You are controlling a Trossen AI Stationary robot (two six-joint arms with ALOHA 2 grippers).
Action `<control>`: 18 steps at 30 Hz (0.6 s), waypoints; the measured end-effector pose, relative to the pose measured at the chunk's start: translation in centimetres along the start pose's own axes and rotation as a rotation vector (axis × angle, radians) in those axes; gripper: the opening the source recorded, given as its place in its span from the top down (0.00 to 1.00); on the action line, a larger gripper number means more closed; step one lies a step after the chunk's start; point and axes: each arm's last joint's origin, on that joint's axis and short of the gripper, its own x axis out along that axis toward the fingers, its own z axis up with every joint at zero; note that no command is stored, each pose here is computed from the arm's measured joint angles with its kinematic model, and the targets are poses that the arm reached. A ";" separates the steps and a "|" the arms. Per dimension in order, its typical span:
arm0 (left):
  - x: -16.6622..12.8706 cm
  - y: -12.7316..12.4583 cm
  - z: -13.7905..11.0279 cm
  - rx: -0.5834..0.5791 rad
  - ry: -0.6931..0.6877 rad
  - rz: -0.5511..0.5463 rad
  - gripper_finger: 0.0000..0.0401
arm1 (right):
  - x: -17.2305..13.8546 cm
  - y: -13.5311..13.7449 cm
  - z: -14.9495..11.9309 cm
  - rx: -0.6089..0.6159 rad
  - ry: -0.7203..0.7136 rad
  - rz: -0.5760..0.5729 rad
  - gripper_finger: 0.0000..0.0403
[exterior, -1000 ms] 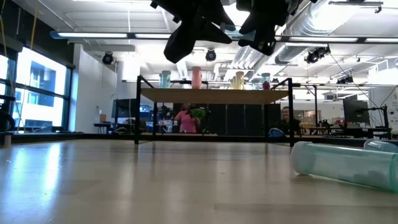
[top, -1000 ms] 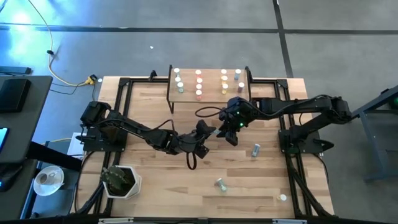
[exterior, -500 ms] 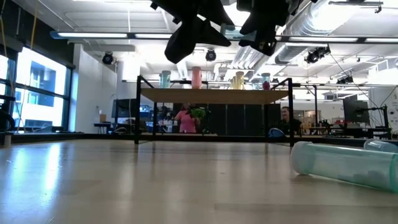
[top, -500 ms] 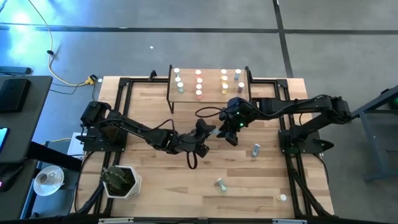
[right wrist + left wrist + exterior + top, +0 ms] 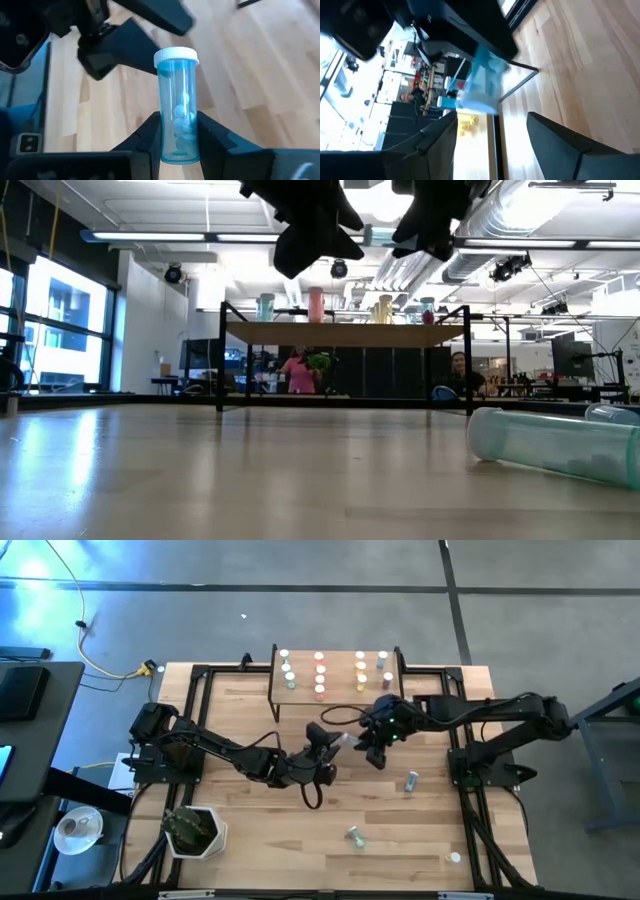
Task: Pick and place medicine bottles onto shelf by color
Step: Align the blue pill bottle with the blue pill bottle
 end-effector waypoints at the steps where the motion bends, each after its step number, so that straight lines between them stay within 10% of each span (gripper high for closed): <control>1: 0.0 0.0 0.0 -0.006 0.005 0.003 0.43 | -0.5 0.0 -0.1 0.000 -0.008 -0.022 0.79; 18: 3.6 2.6 -2.5 -0.373 0.061 0.017 0.46 | -8.5 0.8 0.1 -0.199 -0.348 -0.167 0.79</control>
